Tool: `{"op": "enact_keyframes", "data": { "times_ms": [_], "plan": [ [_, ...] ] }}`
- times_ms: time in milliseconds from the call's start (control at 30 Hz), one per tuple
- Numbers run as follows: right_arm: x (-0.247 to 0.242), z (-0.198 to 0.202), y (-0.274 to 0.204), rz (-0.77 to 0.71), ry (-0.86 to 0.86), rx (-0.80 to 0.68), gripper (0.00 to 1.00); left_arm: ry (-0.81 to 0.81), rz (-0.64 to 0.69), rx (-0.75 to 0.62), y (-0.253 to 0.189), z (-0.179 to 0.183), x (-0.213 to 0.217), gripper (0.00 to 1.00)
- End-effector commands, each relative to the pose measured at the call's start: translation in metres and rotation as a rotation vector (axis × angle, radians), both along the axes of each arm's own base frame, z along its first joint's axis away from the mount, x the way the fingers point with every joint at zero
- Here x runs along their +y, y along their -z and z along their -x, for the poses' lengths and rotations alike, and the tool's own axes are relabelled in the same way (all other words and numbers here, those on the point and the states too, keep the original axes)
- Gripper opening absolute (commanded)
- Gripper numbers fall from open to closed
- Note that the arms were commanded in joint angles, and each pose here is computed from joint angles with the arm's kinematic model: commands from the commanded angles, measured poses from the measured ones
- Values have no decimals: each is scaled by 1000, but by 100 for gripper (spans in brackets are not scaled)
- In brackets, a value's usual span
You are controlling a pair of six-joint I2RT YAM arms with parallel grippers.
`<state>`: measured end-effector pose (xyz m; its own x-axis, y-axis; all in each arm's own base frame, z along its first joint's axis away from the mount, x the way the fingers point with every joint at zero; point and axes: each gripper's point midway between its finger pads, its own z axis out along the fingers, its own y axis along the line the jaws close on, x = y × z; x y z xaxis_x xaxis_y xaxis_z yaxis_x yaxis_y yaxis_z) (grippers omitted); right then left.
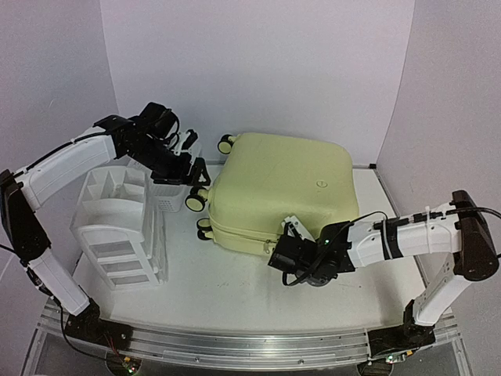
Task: Open, take out, and arrange the luggage
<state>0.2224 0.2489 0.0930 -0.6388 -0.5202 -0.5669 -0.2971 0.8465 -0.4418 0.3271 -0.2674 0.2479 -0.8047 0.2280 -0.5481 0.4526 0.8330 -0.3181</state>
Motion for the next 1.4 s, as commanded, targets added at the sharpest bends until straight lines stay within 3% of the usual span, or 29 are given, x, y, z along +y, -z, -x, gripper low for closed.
{"op": "enact_keyframes", "data": {
  "times_ms": [0, 167, 333, 467, 633, 833, 1033, 1367],
  "plan": [
    [7, -10, -16, -13, -78, -47, 0, -118, 172, 60, -34, 16, 0, 99],
    [24, -12, -22, -117, -155, -85, 0, -477, 353, 257, -44, 24, 17, 99],
    [31, -15, -23, -90, -195, -97, 0, -850, 501, 498, -30, 23, 27, 98],
    [33, -14, -23, -70, -237, -102, 0, -994, 526, 697, -1, 22, 13, 95],
    [39, -13, -27, -66, -305, -106, 0, -1112, 537, 707, 9, 3, 8, 96],
    [49, -12, -28, -68, -380, -114, 0, -1201, 485, 765, 42, 5, -10, 95],
    [49, -18, -19, -38, -383, -114, 0, -1224, 456, 712, 53, -8, -24, 92],
    [-5, -22, -12, -103, -242, -134, 0, -1297, 395, 590, 74, -20, -5, 57]
  ]
}}
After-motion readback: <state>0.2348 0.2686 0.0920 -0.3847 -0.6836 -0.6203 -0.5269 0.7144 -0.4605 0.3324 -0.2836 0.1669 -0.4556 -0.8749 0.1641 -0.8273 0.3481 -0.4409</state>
